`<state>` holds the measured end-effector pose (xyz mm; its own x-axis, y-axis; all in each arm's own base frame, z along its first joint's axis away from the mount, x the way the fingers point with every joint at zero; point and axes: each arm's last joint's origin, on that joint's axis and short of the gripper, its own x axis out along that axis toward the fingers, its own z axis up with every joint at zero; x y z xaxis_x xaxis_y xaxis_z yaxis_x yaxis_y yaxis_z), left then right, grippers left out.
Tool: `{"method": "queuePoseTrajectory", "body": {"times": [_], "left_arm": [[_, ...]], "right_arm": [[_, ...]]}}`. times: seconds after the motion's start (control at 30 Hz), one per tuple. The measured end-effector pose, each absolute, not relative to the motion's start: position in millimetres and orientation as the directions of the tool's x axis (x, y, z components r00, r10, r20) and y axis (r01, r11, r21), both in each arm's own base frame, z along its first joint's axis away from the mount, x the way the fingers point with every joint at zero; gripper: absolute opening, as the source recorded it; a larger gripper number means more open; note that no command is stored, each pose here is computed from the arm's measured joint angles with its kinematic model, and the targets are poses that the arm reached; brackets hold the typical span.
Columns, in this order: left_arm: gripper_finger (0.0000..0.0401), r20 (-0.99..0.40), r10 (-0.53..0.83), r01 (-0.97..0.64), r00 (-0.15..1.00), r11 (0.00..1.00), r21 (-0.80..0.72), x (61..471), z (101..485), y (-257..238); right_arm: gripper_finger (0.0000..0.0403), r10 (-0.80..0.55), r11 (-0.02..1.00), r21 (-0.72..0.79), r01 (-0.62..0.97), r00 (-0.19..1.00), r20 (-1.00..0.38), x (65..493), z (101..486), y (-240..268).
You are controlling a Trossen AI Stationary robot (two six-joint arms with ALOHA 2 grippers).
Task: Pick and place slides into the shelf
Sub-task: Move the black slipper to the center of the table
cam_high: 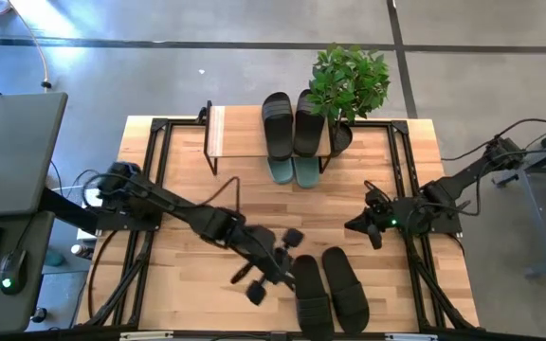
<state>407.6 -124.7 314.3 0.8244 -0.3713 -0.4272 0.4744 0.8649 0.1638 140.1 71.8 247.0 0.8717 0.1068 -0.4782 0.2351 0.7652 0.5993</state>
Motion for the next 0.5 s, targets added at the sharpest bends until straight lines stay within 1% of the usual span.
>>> {"method": "queuePoseTrajectory", "body": {"times": [0.07,0.13,0.17,0.2,0.27,0.3,0.37,0.43,0.5], "left_arm": [[0.0008,-0.469,-0.363,0.505,0.805,0.835,0.22,408.8,312.5,-125.2],[0.0008,-0.408,-0.367,0.499,0.836,0.818,0.287,423.7,313.8,-128.8],[0.0008,-0.431,-0.344,0.494,0.834,0.813,0.309,424.5,311.1,-127.0],[0.0008,-0.462,-0.327,0.498,0.824,0.808,0.315,424.4,306.8,-126.0],[0.0008,-0.446,-0.328,0.487,0.833,0.817,0.309,434.3,299.1,-127.8],[0.0008,-0.46,-0.324,0.481,0.827,0.831,0.279,436.0,294.2,-127.7],[0.0008,-0.512,-0.314,0.448,0.799,0.88,0.16,436.4,282.7,-127.5],[0.0008,-0.522,-0.312,0.385,0.794,0.922,0.035,442.1,273.3,-128.2],[0.0008,-0.586,-0.312,0.322,0.748,0.942,-0.091,439.6,262.9,-127.7]], "right_arm": [[0.0,0.103,0.771,0.592,0.234,0.872,-0.479,139.1,247.1,73.0],[0.0,0.109,0.785,0.574,0.233,0.86,-0.499,135.1,245.3,73.8],[0.0,0.111,0.787,0.573,0.229,0.86,-0.497,134.6,245.4,74.5],[0.0,0.11,0.786,0.575,0.227,0.864,-0.492,134.6,246.1,75.0],[0.0,0.117,0.79,0.57,0.228,0.856,-0.504,132.0,245.0,75.5],[0.0,0.12,0.788,0.573,0.224,0.857,-0.501,131.6,245.2,76.1],[0.0,0.131,0.779,0.587,0.221,0.858,-0.497,131.5,246.1,77.1],[0.0,0.15,0.759,0.61,0.226,0.852,-0.502,130.3,245.8,77.8],[0.0,0.16,0.747,0.624,0.23,0.849,-0.504,129.8,245.6,78.7]]}}
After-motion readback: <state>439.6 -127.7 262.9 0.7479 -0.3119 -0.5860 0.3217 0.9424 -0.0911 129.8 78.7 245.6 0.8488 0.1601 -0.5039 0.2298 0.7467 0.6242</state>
